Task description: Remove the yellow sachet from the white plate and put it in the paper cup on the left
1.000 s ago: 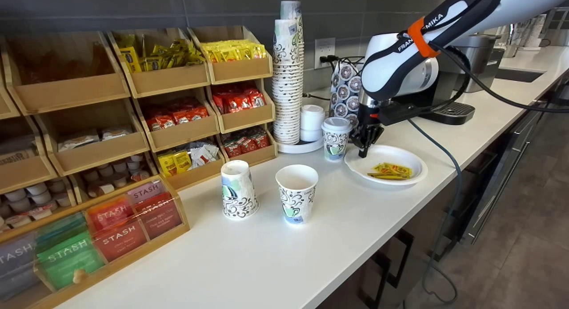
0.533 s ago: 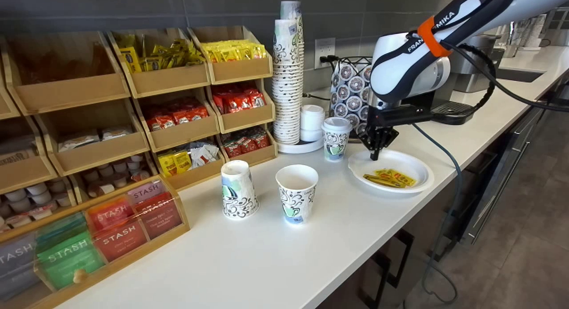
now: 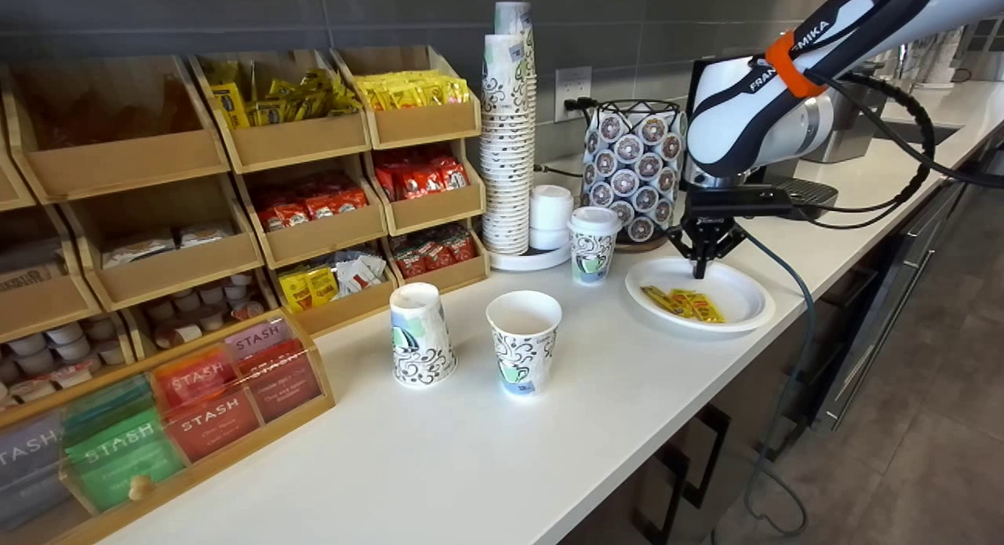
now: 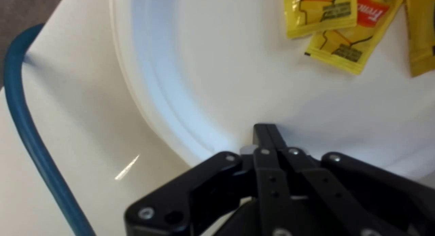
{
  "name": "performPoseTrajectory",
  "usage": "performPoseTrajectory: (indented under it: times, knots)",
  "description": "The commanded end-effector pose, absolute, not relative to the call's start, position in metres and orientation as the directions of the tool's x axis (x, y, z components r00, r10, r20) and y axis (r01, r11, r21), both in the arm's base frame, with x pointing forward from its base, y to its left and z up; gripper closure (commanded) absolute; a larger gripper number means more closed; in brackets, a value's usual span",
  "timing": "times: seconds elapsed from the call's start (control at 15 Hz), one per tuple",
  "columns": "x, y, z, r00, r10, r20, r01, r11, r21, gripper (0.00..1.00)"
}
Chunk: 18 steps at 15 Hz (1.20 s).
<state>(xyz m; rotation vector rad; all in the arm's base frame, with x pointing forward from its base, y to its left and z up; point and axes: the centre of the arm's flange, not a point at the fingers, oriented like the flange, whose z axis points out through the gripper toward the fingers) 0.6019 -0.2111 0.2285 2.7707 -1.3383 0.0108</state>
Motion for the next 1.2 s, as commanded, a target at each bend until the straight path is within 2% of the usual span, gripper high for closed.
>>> performPoseTrajectory:
  times: [0.0,0.07,0.13,0.2,0.33,0.87,1.07,1.13]
  knots:
    - [0.584,-0.214,0.223,0.554,-0.831,0.048,-0.832,-0.553,0.048,1.00]
    - [0.582,-0.213,0.226,0.554,-0.831,0.049,-0.833,-0.553,0.029,1.00]
    - [0.580,-0.209,0.232,0.584,-0.810,0.053,-0.812,-0.584,0.011,0.74]
    - [0.579,-0.204,0.236,0.612,-0.789,0.059,-0.790,-0.613,-0.001,0.73]
    - [0.578,-0.189,0.247,0.709,-0.701,0.082,-0.701,-0.713,-0.033,0.60]
    - [0.590,-0.147,0.262,0.947,-0.303,0.111,-0.299,-0.953,-0.053,0.01]
    - [0.595,-0.144,0.255,0.976,-0.190,0.102,-0.185,-0.981,-0.057,0.02]
    - [0.596,-0.144,0.253,0.981,-0.165,0.099,-0.159,-0.985,-0.060,0.12]
